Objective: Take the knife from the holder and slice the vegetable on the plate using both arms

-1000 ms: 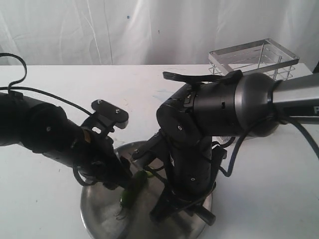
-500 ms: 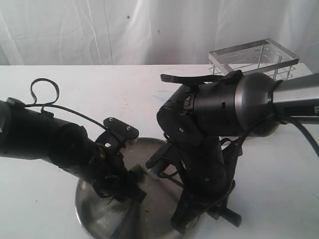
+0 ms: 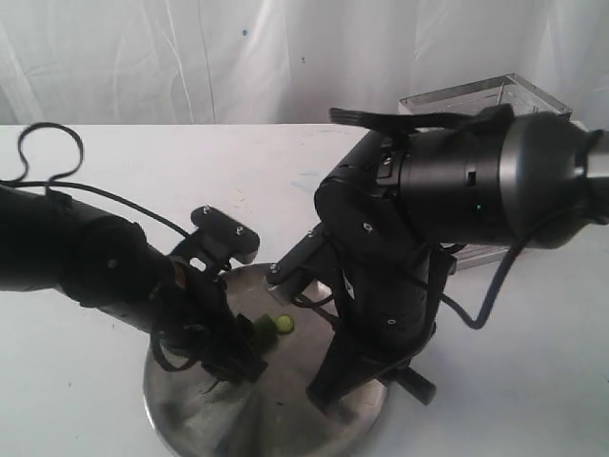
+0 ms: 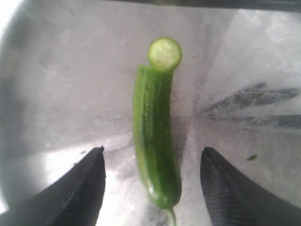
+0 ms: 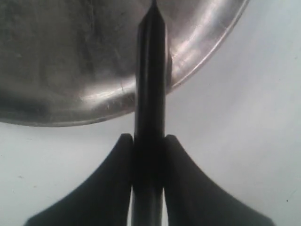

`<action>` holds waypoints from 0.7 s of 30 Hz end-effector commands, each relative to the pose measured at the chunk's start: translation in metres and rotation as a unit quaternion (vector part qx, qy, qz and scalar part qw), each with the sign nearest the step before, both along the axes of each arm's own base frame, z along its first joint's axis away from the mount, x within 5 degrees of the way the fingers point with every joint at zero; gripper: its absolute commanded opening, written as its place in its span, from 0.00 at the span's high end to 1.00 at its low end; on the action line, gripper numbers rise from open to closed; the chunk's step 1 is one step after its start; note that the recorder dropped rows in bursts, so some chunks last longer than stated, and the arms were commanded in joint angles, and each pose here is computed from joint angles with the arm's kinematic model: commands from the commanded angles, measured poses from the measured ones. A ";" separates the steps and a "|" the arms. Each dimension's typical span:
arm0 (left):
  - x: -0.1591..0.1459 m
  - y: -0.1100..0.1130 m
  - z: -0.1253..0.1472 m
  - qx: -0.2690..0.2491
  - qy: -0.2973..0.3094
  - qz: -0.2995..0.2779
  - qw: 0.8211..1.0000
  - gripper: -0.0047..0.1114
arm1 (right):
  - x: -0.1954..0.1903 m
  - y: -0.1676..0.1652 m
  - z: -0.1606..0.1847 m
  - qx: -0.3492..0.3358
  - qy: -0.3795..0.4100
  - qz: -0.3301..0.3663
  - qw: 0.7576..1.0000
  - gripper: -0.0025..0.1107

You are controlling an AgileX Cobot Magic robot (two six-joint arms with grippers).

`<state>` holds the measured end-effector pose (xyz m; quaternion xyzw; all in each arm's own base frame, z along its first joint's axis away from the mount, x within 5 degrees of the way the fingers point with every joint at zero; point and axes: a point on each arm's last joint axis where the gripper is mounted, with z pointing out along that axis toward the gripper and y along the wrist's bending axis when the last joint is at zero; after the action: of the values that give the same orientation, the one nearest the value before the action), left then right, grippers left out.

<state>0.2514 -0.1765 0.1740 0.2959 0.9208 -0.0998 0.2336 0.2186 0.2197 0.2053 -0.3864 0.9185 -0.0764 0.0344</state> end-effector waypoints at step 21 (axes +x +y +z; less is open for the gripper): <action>0.006 0.042 0.035 -0.013 -0.022 0.059 0.998 0.42 | -0.019 0.012 -0.019 0.097 0.058 -0.056 0.992 0.98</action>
<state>0.2596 -0.1361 0.2079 0.2457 0.9284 -0.0879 0.2645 0.2018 0.2290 0.1885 -0.3296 0.9436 0.0291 0.0133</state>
